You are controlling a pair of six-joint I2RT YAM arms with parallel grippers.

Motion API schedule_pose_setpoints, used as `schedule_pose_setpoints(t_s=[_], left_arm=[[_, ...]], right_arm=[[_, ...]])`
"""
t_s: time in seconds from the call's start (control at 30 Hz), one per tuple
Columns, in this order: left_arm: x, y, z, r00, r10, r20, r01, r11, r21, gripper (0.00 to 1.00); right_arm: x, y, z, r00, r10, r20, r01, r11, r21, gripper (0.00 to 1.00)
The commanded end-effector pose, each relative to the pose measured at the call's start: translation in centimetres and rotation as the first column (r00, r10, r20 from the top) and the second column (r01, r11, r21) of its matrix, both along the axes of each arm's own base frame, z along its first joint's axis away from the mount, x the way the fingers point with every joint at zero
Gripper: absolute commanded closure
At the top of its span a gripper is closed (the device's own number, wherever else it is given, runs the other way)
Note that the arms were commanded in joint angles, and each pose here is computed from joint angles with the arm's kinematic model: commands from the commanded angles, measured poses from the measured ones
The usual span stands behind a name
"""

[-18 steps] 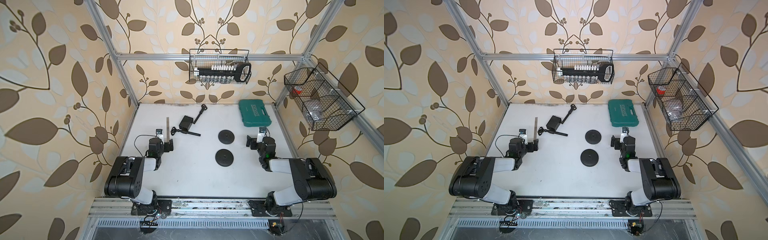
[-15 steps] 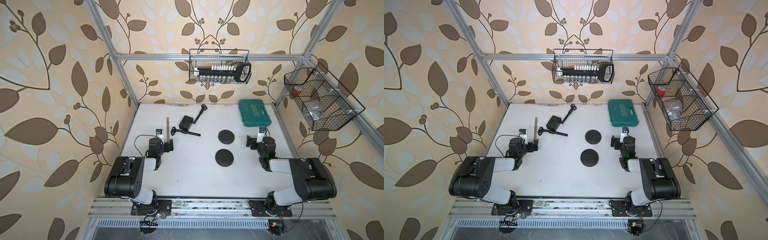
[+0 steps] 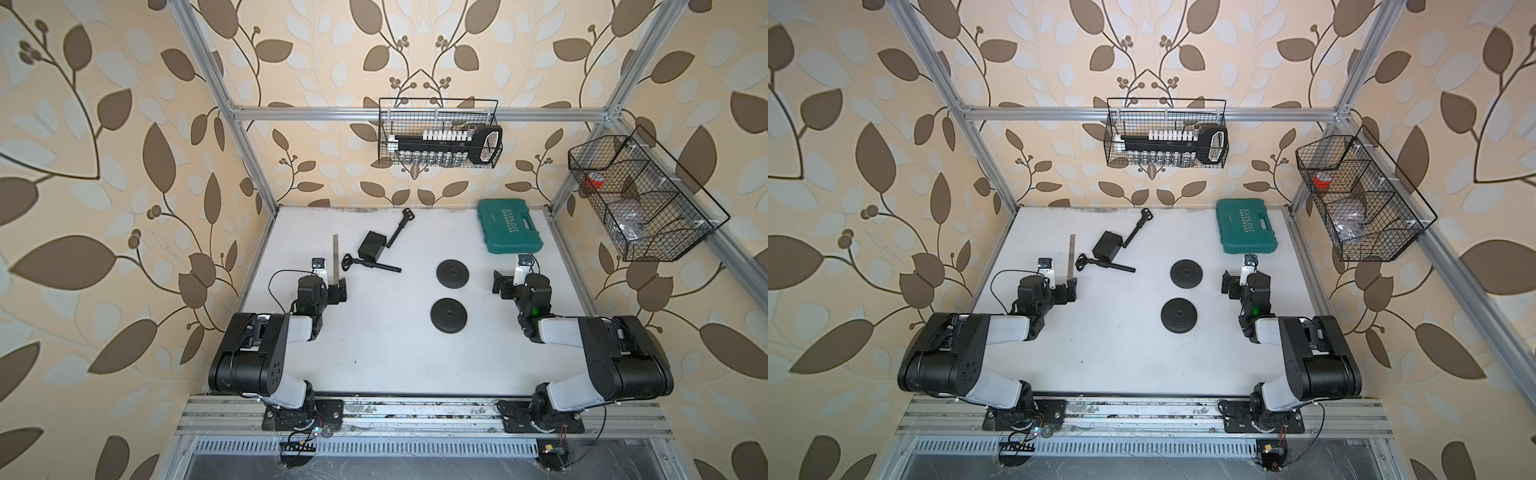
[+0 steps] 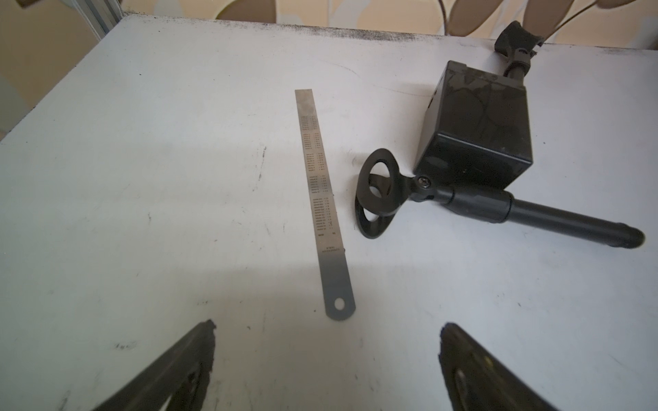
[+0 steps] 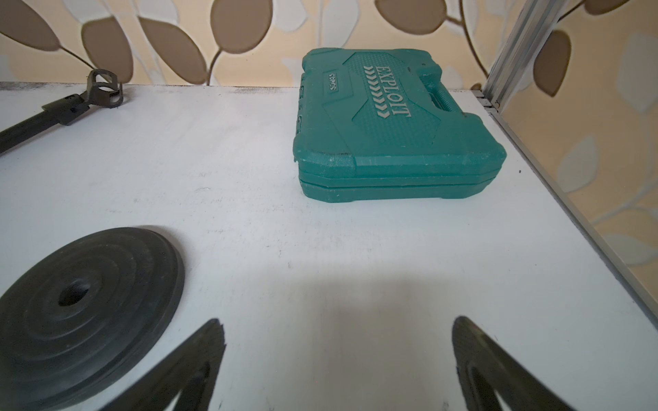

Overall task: Assemble a microphone stand
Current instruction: Pick up the microphone stand pole from the center of the board.

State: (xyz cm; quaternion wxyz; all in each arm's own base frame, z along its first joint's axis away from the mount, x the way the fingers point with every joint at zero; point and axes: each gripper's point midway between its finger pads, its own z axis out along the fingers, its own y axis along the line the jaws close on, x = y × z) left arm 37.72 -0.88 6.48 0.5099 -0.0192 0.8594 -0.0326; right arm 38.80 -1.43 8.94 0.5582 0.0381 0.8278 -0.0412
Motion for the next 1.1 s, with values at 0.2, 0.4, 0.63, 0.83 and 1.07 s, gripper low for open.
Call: schedule_pose_setpoints(t_s=[0.2,0.4,0.63,0.83,1.07], left_arm=[[0.9,0.1,1.5,0.999,-0.011,0.043,0.011,1.0,0.0,0.01],[1.5,-4.7,5.3,0.975,-0.169,-0.145,0.15,0.98,-0.133,0.34],[-0.3,-12.4,10.3,0.955,-0.281,-0.094,0.258,0.944,-0.204,0.38],[-1.3,-13.9,10.8,0.955,-0.272,-0.12,0.245,0.948,-0.204,0.36],[-1.5,-11.7,9.6,0.969,-0.122,-0.213,0.078,0.976,-0.203,0.37]], right_arm=[[0.2,0.1,0.7,0.999,0.008,0.031,-0.008,1.0,-0.007,0.06],[0.5,2.5,7.0,0.992,0.023,-0.124,-0.016,0.998,0.053,0.15],[-1.6,10.9,8.4,0.93,0.316,-0.189,-0.275,0.938,0.212,0.25],[-2.3,16.7,7.9,0.849,0.49,-0.195,-0.369,0.816,0.446,0.29],[-1.1,22.4,7.5,0.741,0.627,-0.241,-0.508,0.758,0.409,0.32]])
